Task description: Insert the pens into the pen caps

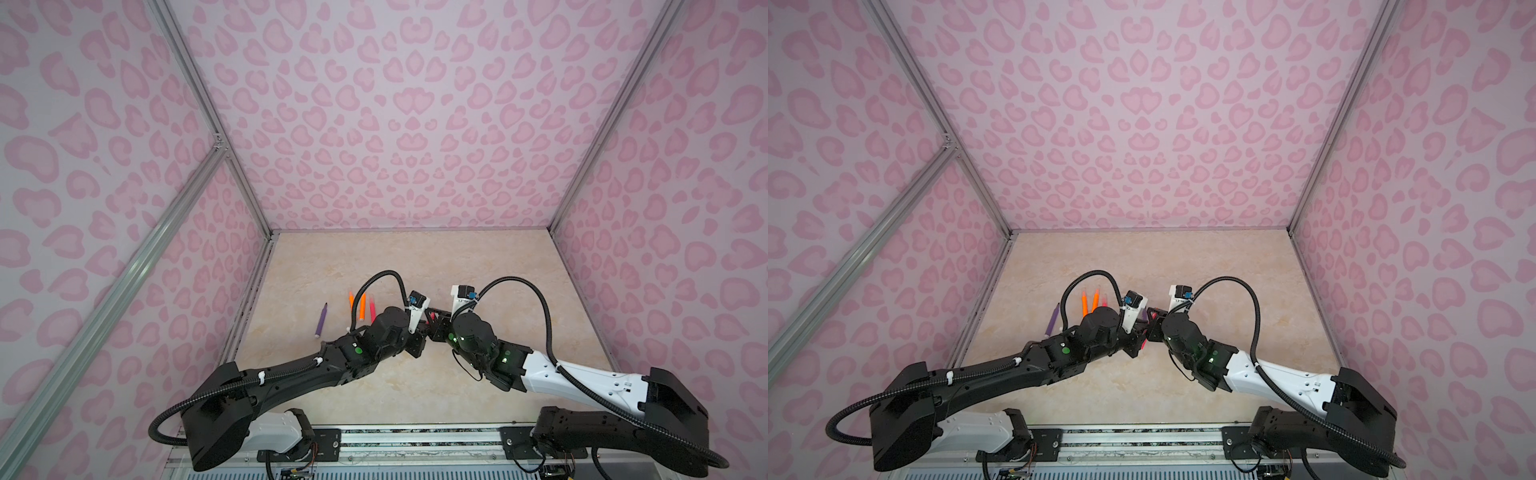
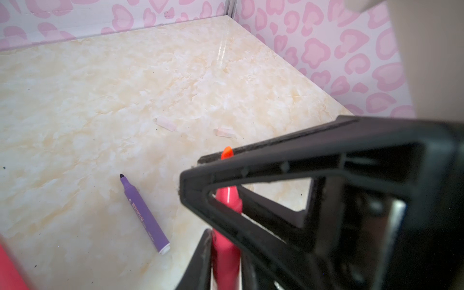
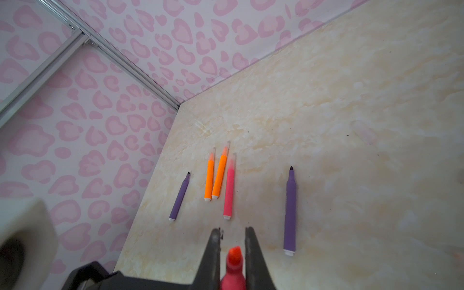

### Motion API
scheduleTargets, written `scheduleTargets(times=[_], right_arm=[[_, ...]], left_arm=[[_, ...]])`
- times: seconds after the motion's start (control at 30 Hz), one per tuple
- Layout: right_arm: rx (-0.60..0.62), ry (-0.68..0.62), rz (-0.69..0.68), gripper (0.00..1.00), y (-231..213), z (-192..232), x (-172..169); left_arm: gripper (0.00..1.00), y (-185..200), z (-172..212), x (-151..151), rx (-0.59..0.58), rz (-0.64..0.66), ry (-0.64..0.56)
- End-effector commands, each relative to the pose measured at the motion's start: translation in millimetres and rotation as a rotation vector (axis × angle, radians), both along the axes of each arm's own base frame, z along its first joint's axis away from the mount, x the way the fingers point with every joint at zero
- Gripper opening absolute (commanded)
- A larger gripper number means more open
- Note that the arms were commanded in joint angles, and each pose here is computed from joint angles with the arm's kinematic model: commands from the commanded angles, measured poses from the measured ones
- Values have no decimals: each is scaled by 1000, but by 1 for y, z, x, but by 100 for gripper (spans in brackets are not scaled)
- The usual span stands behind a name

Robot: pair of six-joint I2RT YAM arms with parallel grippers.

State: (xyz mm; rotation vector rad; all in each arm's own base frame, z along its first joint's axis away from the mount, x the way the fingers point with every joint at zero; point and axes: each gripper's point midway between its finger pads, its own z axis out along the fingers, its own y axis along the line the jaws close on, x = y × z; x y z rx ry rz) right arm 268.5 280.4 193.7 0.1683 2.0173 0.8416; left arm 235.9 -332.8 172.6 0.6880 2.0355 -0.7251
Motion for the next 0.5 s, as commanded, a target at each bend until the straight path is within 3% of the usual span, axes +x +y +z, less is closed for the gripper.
scheduleTargets(times=[0.0,0.23,0.33,0.4,0.47], right_arm=[[31,-10,22,0,9,5,-2],[35,-11,28,0,11,7,-3],[38,-17,33,0,12,8,-4],[37,-25,34,13,12,9,-5],[32,-32,26,37,9,10,-5]], left_arm=[[27,-6,16,3,-56,-8,-40],[22,-5,18,2,-62,-11,-43],[4,-4,18,2,-62,-6,-44],[3,-3,20,2,-66,-1,-50],[3,0,21,3,-71,16,-54]])
